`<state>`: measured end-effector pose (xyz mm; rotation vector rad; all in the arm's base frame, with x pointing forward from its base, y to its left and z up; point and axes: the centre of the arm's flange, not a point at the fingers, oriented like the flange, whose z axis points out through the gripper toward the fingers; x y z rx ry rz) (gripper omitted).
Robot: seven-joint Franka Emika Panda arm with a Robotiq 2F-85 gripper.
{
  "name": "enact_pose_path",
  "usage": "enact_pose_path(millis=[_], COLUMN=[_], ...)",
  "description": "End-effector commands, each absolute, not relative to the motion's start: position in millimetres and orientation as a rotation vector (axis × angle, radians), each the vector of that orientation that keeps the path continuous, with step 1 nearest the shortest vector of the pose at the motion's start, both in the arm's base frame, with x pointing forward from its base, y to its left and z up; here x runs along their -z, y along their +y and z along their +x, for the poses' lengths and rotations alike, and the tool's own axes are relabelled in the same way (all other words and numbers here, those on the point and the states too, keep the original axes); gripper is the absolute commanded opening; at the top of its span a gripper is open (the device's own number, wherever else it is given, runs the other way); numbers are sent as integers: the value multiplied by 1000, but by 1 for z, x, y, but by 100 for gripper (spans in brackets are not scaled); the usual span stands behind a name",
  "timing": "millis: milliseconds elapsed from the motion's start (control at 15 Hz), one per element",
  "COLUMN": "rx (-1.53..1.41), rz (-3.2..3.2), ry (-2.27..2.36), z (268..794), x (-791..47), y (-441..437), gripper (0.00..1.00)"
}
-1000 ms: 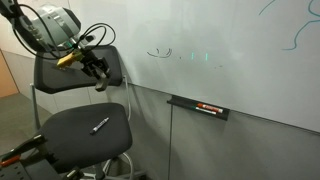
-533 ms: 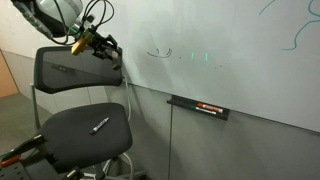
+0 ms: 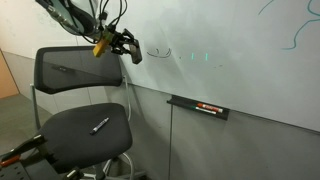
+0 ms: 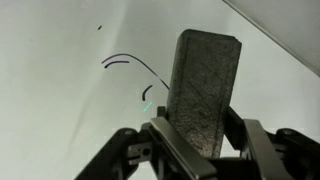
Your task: Pick up the duster, then rub some scribbles off of the board
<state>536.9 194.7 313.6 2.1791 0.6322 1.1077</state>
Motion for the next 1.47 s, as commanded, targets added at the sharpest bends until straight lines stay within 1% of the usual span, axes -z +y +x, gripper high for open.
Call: enact_pose_path(millis=[0,400,800,1400], rx=[-1210,-1289,-1324,-1360], rz=[2155,2124,2104,2176], ry=[715,849,825,703], z=[562,602,647,647], x=[-293,-277,-278,-276], y=[187,193,193,132], gripper=[32,32,32,32])
